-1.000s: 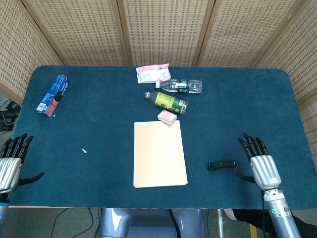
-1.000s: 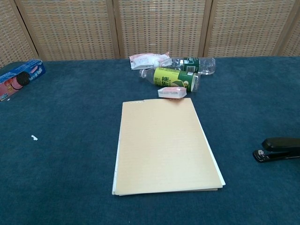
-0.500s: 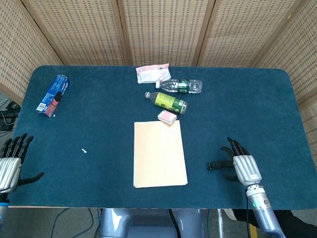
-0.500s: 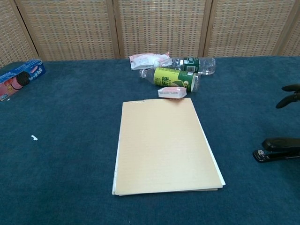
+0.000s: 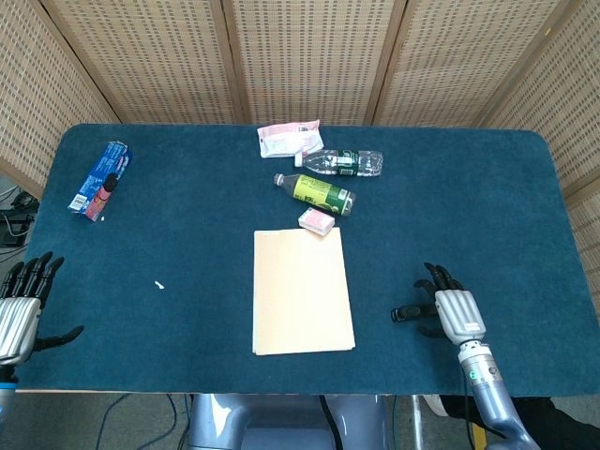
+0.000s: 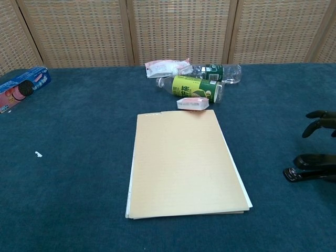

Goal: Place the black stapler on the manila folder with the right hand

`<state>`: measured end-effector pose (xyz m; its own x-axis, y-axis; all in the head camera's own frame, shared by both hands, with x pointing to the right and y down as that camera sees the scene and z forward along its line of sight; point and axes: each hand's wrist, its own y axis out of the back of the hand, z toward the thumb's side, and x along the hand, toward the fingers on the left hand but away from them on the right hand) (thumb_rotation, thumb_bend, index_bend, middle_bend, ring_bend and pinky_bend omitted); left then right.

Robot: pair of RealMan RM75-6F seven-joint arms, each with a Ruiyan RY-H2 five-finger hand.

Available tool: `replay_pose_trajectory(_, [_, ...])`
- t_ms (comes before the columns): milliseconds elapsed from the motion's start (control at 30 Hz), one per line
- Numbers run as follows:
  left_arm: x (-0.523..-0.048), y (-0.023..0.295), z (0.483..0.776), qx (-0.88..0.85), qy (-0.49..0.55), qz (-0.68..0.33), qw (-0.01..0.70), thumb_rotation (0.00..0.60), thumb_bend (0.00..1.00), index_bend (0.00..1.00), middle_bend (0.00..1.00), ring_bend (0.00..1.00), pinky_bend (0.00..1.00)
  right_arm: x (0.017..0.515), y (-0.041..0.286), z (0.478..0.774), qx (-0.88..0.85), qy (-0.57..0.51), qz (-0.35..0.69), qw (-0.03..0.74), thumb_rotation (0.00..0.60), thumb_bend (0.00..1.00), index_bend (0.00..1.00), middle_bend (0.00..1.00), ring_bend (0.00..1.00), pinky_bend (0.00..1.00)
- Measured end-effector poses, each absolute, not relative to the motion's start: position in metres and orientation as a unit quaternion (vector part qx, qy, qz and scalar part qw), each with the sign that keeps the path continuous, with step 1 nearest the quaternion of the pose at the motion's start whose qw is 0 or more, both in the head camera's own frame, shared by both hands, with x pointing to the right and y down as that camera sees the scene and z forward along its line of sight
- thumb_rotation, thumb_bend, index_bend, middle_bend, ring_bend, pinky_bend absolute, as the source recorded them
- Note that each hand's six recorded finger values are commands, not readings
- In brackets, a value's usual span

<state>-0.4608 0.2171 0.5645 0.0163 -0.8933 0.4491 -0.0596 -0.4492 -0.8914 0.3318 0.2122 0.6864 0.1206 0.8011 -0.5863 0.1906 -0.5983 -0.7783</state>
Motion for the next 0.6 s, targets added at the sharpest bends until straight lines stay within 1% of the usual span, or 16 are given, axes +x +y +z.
replay_pose_trajectory(300, [-0.460,0.218,0.561,-0.618,0.388,-0.583,0.357,0.600,0.00,0.00,0.00,0.00,0.00,0.324,0.214,0.699,-0.704,-0.351,0.557,0.267,0.600,0.22,0.37,0.17,0.07,0.29])
replay_pose_trajectory(400, [-0.460,0.218,0.560,-0.618,0.389,-0.583,0.356,0.600,0.00,0.00,0.00,0.00,0.00,0.322,0.215,0.703,-0.706,-0.349,0.557,0.263,0.600,0.25,0.41,0.20,0.10,0.31])
replay_pose_trajectory(433, [-0.460,0.218,0.558,-0.618,0.390,-0.582,0.357,0.600,0.00,0.00,0.00,0.00,0.00,0.321,0.215,0.705,-0.706,-0.349,0.557,0.262,0.600,0.27,0.43,0.22,0.13,0.33])
replay_pose_trajectory(500, [-0.460,0.217,0.557,-0.618,0.393,-0.580,0.357,0.600,0.00,0.00,0.00,0.00,0.00,0.320,0.215,0.707,-0.706,-0.349,0.558,0.262,0.600,0.33,0.49,0.30,0.22,0.39])
replay_pose_trajectory(567, [-0.460,0.217,0.554,-0.619,0.396,-0.577,0.357,0.600,0.00,0.00,0.00,0.00,0.00,0.319,0.214,0.710,-0.705,-0.348,0.559,0.264,0.600,0.39,0.58,0.44,0.38,0.52])
replay_pose_trajectory(600, [-0.460,0.217,0.554,-0.619,0.398,-0.576,0.357,0.600,0.00,0.00,0.00,0.00,0.00,0.319,0.214,0.712,-0.704,-0.348,0.559,0.266,0.600,0.41,0.62,0.49,0.43,0.56])
